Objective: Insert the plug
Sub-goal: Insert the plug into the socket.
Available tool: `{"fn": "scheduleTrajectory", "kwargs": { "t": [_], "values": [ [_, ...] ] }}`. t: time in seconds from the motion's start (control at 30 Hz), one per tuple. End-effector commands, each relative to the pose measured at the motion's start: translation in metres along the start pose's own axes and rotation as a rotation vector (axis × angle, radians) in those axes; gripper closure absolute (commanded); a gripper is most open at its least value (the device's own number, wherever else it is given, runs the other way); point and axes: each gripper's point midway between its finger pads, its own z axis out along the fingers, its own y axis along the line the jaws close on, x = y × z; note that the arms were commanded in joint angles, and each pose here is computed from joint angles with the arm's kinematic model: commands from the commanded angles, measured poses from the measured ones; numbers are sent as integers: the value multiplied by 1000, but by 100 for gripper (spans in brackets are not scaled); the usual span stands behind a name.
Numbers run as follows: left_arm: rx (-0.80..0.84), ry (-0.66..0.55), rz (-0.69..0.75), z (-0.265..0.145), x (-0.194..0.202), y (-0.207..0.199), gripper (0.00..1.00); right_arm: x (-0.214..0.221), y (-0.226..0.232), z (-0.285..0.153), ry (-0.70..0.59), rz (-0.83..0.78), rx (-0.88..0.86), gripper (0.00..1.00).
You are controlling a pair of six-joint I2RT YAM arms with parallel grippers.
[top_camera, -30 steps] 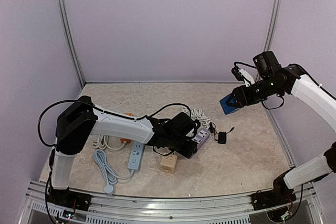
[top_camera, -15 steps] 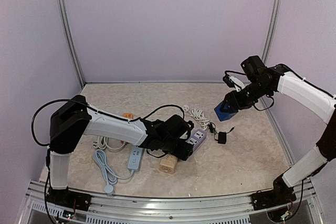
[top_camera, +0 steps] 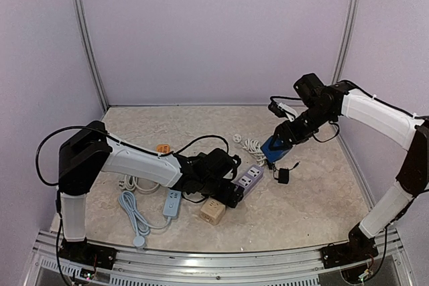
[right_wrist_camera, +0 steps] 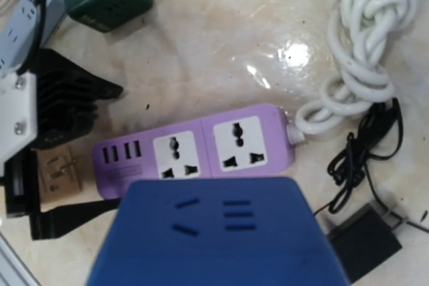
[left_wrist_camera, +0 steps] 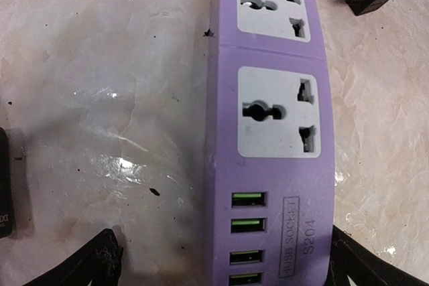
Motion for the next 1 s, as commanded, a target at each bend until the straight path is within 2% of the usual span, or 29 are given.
{"fn": "scheduleTrajectory", "kwargs": {
  "t": [0.0, 0.2, 0.47, 0.97],
  "values": [
    [-36, 86, -21, 1, 30, 16, 1, -4, -3, 14, 45, -65, 3, 88],
    [-52, 89, -43, -4, 36, 28, 1, -3, -7, 41, 126, -119, 111, 89],
    [-34, 70, -78, -9, 30, 35, 1, -9, 0, 55, 140, -179, 143, 89],
    [81, -13, -183, -30, 7, 22, 1, -15, 10, 68, 117, -225, 188, 90]
  ]
}}
